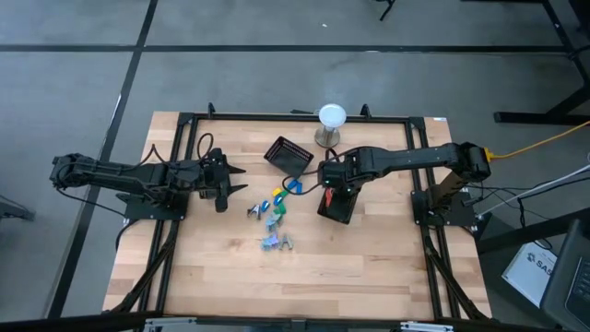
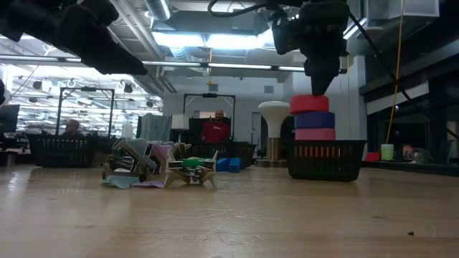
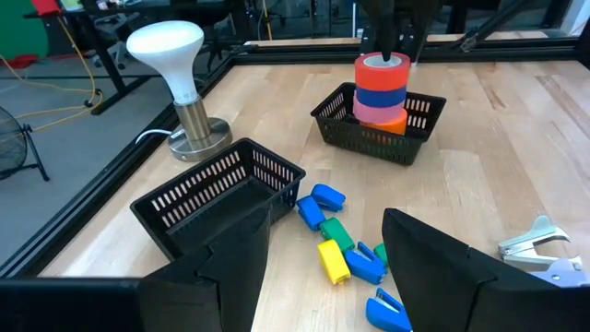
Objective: Pick and place Stapler, Stapler remover, tape
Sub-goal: Put the red tape into the right black bin
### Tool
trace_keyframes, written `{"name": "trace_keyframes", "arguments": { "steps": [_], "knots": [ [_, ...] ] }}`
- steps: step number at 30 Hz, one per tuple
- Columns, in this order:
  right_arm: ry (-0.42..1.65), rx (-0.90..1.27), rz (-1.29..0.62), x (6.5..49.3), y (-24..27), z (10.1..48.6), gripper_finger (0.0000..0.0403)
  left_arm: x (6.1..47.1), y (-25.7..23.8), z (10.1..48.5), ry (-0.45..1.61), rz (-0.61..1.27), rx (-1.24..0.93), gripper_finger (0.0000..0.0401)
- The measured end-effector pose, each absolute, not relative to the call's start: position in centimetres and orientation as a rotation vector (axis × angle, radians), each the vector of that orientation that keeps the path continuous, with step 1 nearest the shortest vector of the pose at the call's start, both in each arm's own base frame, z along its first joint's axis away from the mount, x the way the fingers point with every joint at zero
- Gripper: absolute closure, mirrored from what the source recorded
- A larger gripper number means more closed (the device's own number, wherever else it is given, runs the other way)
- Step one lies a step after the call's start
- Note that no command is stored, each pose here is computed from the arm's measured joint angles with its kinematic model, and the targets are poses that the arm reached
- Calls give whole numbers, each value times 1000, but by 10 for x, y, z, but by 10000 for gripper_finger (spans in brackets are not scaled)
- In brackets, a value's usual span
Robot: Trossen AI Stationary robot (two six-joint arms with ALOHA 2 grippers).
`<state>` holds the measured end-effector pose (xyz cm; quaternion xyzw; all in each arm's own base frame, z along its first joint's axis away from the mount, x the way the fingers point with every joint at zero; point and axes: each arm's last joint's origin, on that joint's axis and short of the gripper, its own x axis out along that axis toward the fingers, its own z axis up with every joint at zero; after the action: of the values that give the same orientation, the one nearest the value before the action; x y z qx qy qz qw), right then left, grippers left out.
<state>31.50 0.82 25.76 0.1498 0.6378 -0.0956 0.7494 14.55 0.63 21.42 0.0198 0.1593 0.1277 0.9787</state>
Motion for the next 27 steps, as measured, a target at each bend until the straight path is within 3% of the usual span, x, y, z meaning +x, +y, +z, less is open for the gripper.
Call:
{"name": "trace_keyframes", "arguments": {
  "steps": [27],
  "knots": [
    [1407, 173, -182, 315, 6, 252, 270, 146, 6, 214, 321, 257, 40, 191]
  ]
}}
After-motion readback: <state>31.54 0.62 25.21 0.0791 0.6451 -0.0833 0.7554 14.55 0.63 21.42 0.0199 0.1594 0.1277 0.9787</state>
